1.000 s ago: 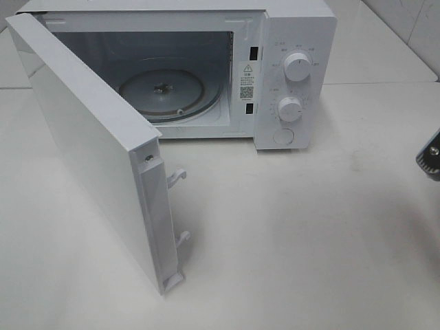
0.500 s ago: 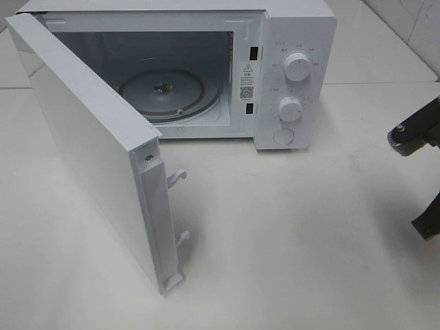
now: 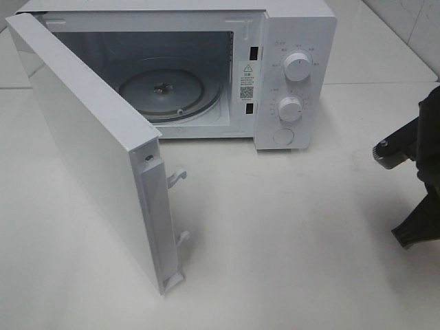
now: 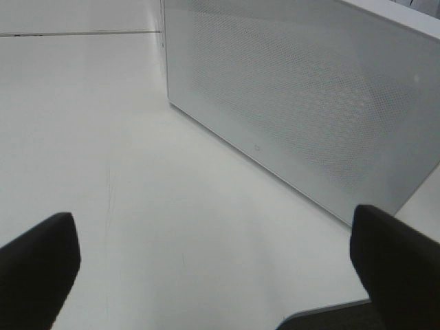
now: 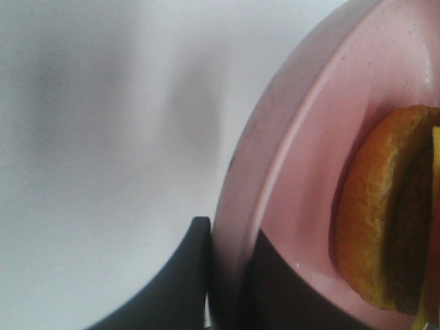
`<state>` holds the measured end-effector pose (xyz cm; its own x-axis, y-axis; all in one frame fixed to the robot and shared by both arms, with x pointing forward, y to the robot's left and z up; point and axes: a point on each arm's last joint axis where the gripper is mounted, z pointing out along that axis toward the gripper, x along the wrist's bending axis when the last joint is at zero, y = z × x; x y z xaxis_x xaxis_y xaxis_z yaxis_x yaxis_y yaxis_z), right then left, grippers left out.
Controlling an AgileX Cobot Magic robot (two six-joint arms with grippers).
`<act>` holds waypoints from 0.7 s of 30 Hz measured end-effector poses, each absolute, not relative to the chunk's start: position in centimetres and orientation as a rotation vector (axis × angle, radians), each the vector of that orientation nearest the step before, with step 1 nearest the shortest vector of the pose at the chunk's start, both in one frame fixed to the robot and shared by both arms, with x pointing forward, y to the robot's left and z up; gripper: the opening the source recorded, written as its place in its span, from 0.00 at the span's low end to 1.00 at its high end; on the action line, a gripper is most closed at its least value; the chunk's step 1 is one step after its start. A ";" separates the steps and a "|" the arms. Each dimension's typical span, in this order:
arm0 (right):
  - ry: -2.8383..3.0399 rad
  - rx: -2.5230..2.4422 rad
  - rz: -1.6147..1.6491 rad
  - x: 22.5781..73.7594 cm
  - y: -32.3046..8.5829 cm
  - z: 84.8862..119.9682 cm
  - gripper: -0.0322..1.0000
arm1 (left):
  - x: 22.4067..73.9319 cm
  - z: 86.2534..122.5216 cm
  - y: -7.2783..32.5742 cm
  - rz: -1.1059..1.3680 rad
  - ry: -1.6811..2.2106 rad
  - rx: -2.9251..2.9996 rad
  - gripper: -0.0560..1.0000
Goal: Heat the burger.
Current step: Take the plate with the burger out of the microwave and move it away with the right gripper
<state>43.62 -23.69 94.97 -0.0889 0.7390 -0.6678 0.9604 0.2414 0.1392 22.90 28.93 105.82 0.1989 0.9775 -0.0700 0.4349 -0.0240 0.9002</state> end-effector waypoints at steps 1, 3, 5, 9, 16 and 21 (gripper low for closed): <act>1.883 1.555 -0.449 43.7 -23.6 94.8 0.11 | 22.9 105.8 28.9 0.784 1.370 1.603 0.99; 1.885 1.555 -0.459 43.8 -23.6 94.3 0.11 | 22.9 105.8 28.9 0.784 1.370 1.603 0.99; 1.889 1.553 -0.464 43.8 -23.5 94.1 0.11 | 22.9 105.8 28.9 0.784 1.370 1.603 0.99; 1.907 1.565 -0.473 43.4 -23.6 92.5 0.11 | 22.9 105.8 28.9 0.784 1.370 1.603 0.99; 1.897 1.597 -0.473 43.2 -23.7 91.4 0.11 | 22.9 105.8 28.9 0.784 1.370 1.603 0.99; 1.872 1.603 -0.471 42.8 -24.0 90.8 0.11 | 22.9 105.8 28.9 0.784 1.370 1.603 0.99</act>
